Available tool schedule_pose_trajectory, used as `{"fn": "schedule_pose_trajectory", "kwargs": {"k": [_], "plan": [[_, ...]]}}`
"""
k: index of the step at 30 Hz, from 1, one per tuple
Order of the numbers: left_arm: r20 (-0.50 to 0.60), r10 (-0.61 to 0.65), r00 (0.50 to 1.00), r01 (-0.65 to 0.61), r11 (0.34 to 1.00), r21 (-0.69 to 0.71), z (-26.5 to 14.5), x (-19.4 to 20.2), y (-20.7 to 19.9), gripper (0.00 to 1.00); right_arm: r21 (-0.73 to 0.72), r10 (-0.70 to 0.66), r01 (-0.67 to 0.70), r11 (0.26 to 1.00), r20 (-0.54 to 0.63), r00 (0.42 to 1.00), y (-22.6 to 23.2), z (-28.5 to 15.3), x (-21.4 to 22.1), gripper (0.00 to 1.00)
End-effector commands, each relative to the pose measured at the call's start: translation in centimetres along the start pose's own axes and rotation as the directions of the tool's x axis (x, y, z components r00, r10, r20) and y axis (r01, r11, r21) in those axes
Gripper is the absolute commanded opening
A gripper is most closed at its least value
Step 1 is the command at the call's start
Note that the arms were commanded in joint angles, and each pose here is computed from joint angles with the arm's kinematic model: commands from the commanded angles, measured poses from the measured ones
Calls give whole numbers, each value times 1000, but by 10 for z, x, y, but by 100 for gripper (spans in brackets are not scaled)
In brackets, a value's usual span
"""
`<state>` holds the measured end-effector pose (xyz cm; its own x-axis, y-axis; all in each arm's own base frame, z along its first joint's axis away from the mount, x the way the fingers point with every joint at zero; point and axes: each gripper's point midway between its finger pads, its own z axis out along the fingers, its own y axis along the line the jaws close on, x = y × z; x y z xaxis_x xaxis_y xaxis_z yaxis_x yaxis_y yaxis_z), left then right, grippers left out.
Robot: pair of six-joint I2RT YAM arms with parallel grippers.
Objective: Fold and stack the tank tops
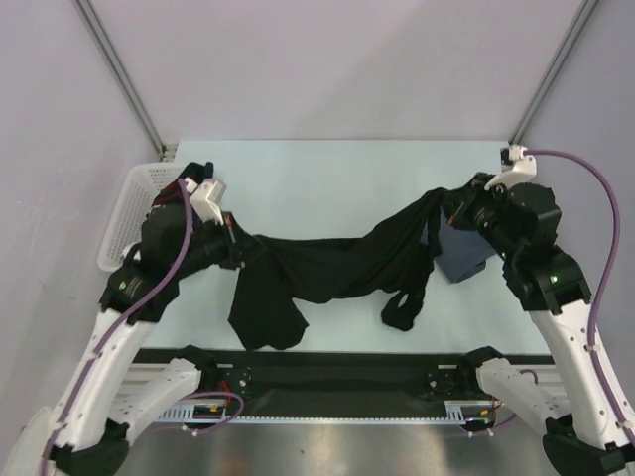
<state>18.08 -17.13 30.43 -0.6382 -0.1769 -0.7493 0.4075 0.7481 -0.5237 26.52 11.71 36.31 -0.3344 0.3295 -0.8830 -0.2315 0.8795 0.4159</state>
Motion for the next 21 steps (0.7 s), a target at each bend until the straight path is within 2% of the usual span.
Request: {"fn": "schedule_pose_trajectory", "kwargs": {"k": [1, 2, 4, 5, 7, 8, 9, 11, 12, 13, 15, 18, 21], "plan": [[-134, -119, 984, 116, 993, -27, 47, 6, 47, 0, 191, 22, 1, 981, -116, 993, -43, 32, 20, 0], [-128, -134, 983, 132, 991, -24, 58, 2, 56, 0, 210, 40, -7, 978, -154, 987, -50, 40, 30, 0], [-151, -185, 971, 161, 974, -157, 90, 12, 100, 0, 218, 64, -15, 976, -219, 974, -61, 63, 55, 0], [-197, -223, 955, 182, 961, -207, 109, 26, 120, 4, 226, 69, -14, 974, -235, 970, -66, 70, 64, 0], [-234, -248, 940, 204, 959, -198, 134, 38, 133, 8, 242, 98, -24, 970, -301, 949, -79, 86, 95, 0], [-263, -277, 924, 224, 951, -214, 141, 45, 138, 10, 239, 98, -26, 971, -294, 951, -81, 94, 98, 0], [-295, -303, 906, 227, 937, -264, 153, 57, 152, 22, 250, 106, -27, 968, -307, 946, -87, 100, 105, 0], [-298, -283, 912, 184, 929, -320, 159, 58, 156, 34, 270, 120, -28, 963, -331, 936, -97, 114, 116, 0], [-268, -257, 929, 147, 918, -369, 158, 52, 162, 51, 269, 124, -29, 963, -342, 932, -99, 118, 120, 0], [-265, -231, 936, 122, 920, -372, 158, 51, 156, 59, 273, 126, -29, 962, -346, 930, -100, 121, 122, 0], [-220, -186, 958, 92, 922, -376, 151, 39, 147, 69, 279, 130, -28, 960, -354, 926, -104, 127, 127, 0], [-218, -136, 966, 51, 932, -358, 140, 39, 127, 71, 274, 128, -29, 961, -351, 927, -105, 127, 131, 0], [-254, -82, 964, -11, 938, -346, 130, 59, 106, 72, 267, 124, -29, 963, -346, 930, -107, 125, 133, 0]]}}
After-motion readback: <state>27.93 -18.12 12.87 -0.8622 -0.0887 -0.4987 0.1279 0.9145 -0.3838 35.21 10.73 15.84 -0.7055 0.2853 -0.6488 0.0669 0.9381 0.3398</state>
